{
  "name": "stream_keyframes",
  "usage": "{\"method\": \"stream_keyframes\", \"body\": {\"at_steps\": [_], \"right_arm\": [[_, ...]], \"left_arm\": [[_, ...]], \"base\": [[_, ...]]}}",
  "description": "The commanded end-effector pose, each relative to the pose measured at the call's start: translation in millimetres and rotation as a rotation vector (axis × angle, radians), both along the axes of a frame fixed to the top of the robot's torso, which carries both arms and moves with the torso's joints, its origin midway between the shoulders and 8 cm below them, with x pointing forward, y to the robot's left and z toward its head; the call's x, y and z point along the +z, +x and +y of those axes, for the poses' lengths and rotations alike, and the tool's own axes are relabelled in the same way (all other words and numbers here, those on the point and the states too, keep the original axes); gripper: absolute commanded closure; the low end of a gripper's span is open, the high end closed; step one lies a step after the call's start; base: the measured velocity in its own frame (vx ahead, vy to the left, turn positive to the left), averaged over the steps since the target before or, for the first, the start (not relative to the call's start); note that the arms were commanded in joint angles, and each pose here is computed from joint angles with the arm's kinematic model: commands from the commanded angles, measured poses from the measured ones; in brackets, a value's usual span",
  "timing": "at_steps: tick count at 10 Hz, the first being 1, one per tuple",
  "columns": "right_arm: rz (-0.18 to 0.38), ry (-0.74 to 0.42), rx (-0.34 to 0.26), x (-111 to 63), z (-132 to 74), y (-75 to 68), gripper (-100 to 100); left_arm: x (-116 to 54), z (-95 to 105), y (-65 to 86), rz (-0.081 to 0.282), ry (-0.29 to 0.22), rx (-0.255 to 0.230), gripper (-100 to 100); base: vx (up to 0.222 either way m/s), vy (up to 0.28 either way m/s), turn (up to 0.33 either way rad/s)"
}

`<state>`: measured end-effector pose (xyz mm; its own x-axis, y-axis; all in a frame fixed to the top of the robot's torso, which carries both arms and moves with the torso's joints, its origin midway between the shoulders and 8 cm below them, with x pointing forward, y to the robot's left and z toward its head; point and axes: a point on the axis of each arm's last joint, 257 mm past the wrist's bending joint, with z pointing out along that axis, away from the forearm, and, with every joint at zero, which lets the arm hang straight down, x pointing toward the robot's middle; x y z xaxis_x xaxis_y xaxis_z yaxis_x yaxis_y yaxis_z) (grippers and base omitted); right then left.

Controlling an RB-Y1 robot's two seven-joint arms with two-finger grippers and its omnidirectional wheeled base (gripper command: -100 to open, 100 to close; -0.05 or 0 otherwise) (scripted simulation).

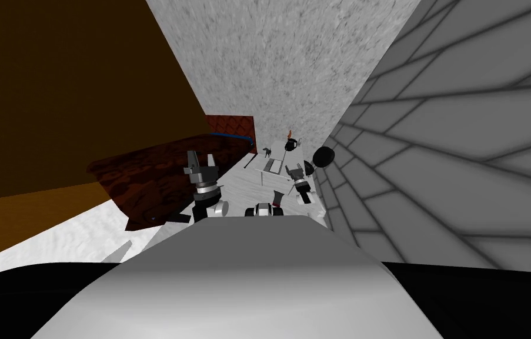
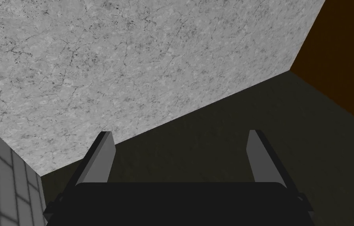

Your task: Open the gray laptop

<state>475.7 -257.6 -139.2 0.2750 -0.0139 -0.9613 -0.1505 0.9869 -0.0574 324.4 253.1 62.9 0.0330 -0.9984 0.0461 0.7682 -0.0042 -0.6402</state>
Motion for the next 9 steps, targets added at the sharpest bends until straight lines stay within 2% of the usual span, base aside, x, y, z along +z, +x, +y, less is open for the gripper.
{"method": "stream_keyframes", "body": {"at_steps": [1,3,4,9], "right_arm": [[0.027,-0.106,-0.037,-14.8,-6,10.9,-100],[0.063,-0.24,-0.08,-33.6,-15,24.0,-100],[0.062,-0.244,-0.081,-33.6,-15,24.0,-100],[0.141,-0.569,-0.172,-71.7,-44,50.6,-100]], "left_arm": [[0.0,0.0,0.0,0.0,0.0,0.0,0],[0.0,0.0,0.0,0.0,0.0,0.0,0],[0.0,0.0,0.0,0.0,0.0,0.0,0],[0.0,0.0,0.0,0.0,0.0,0.0,0]], "base": [[0.062,0.069,-0.007],[0.057,0.061,-0.013],[0.04,0.062,-0.006],[0.07,0.088,-0.013]]}}
